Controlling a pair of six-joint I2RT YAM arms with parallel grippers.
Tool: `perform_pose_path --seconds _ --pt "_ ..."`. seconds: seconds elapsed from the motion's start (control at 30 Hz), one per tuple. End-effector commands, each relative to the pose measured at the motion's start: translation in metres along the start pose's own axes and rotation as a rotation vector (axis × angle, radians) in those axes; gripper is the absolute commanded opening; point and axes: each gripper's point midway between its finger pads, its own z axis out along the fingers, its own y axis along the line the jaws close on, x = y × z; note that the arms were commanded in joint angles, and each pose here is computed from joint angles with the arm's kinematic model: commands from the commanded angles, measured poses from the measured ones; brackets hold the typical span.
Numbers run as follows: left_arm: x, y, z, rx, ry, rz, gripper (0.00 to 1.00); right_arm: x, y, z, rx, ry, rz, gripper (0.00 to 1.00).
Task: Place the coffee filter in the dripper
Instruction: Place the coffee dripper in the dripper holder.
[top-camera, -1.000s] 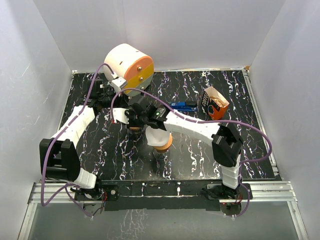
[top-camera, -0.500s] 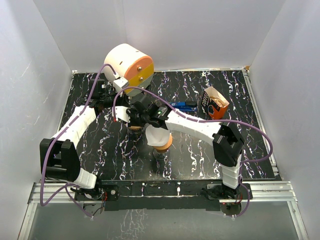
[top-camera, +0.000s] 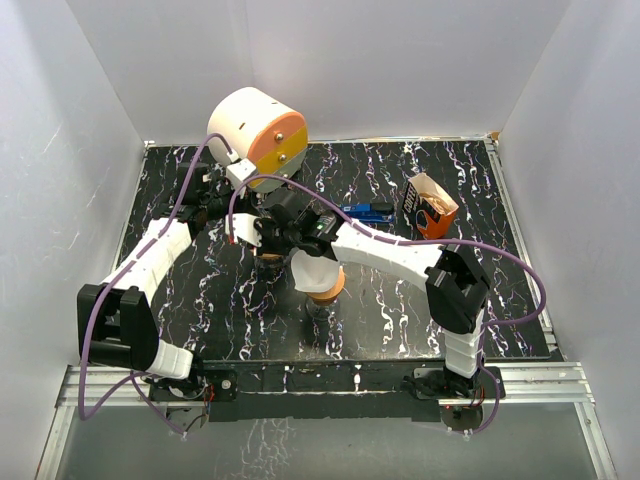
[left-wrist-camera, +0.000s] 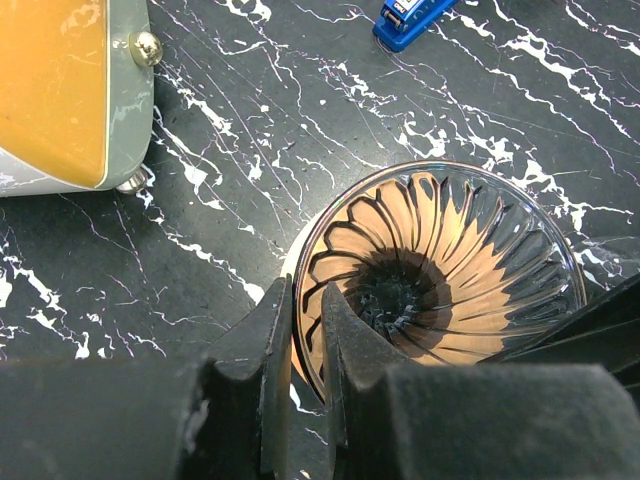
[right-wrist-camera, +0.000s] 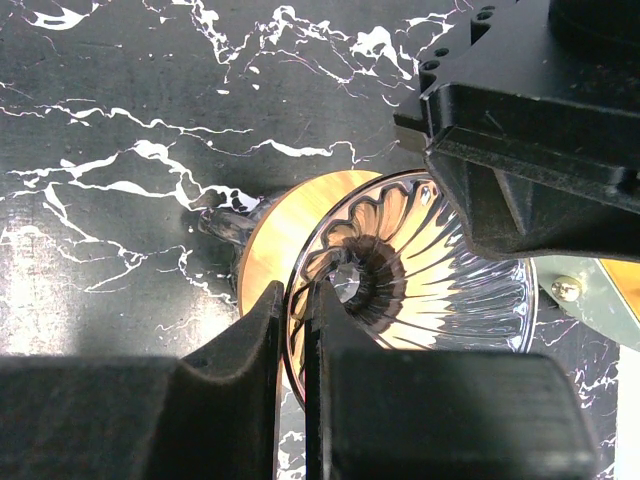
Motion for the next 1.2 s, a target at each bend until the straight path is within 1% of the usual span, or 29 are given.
perform_pose_path --seconds 0.0,0.13,0.23,0.5,0.6,0.8,1.17 --pt "0.091 -0.049 -0.007 0.136 0.303 -0.154 0.0 0.124 0.063 0.016 -0.189 0.362 0.176 0.0" --pt "0.086 -0.046 -0.005 0.131 0.302 -0.16 0.0 0.121 0.056 0.015 -0.177 0.361 0.175 0.0" --pt "0.074 -0.043 -0.005 0.123 0.28 -0.172 0.0 0.109 0.046 0.012 -0.167 0.34 0.171 0.01" --pt "0.026 -0.035 -0.006 0.114 0.185 -0.19 0.0 0.061 0.019 0.006 -0.153 0.237 0.155 0.12" --pt "0.015 -0.031 -0.007 0.102 0.157 -0.189 0.0 0.051 0.014 0.005 -0.153 0.216 0.151 0.15" --pt "0.001 -0.026 -0.006 0.091 0.127 -0.192 0.0 0.038 0.007 0.002 -0.142 0.187 0.145 0.23" --pt "-0.013 -0.016 -0.003 0.068 0.113 -0.191 0.0 0.007 -0.015 -0.007 -0.098 0.124 0.135 0.33"
